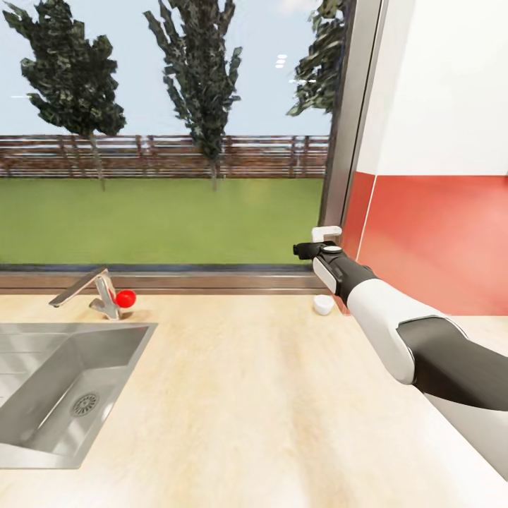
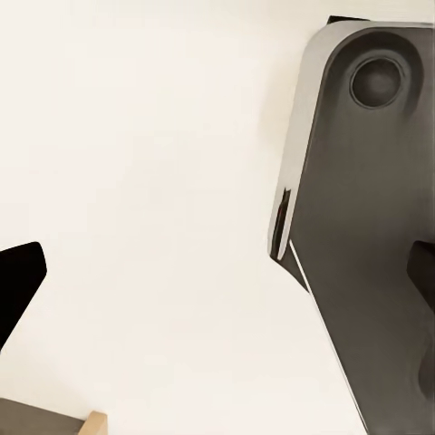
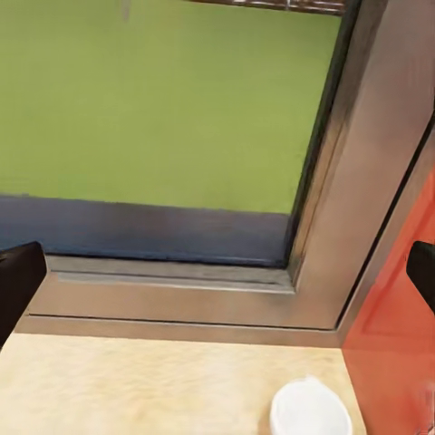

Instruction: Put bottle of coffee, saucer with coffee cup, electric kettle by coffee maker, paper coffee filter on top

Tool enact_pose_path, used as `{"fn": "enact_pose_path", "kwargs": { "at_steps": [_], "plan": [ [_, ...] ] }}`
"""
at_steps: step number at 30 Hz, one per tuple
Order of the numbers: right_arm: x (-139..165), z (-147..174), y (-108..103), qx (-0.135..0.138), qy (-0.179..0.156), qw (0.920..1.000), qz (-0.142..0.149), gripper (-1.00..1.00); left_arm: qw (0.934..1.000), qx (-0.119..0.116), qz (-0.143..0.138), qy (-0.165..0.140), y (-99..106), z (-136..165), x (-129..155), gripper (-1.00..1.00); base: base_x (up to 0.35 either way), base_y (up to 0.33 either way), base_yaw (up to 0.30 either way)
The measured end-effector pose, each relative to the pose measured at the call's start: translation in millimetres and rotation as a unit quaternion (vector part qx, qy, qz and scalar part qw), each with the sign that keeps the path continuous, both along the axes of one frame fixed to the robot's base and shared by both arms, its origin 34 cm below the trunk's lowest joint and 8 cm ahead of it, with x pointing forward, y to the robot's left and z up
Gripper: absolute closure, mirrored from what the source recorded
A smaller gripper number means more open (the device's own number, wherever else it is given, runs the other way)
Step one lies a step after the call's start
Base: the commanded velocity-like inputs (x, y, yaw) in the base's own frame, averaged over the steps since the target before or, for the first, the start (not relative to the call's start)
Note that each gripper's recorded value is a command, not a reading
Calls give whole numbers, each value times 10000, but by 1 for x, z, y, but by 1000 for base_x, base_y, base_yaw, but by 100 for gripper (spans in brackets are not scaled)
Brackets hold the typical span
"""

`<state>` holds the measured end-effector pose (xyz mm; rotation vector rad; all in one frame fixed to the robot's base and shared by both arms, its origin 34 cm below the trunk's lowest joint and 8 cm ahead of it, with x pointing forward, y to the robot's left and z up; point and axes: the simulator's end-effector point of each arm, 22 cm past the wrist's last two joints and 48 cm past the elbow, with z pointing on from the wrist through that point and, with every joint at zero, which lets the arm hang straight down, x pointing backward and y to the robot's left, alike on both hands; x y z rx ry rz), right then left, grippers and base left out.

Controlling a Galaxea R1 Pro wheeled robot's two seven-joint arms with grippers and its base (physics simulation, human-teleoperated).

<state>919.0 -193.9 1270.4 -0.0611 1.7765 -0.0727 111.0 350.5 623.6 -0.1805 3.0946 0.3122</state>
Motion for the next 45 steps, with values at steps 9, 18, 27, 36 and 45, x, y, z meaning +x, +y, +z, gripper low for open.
{"fn": "enact_pose_path", "kwargs": {
  "at_steps": [9,18,27,36,45],
  "plan": [
    [0,0,1,4,4,10000,5,-100,10000,0,-2,1,0,0,0,-100,78,0,0],
    [0,1,1,5,-5,10000,7,-100,9999,-31,19,161,-2,0,-16,-100,47,0,0],
    [0,0,1,4,-3,10000,1,-100,9991,-1,8,414,4,4,-52,-100,40,0,0],
    [0,0,1,3,2,10000,-1,-100,9991,1,6,435,4,4,-55,-100,125,0,0],
    [-3,-27,-3,-41,277,9996,-35,-100,9990,-3,7,442,4,4,-55,-100,11,0,0]
  ]
}}
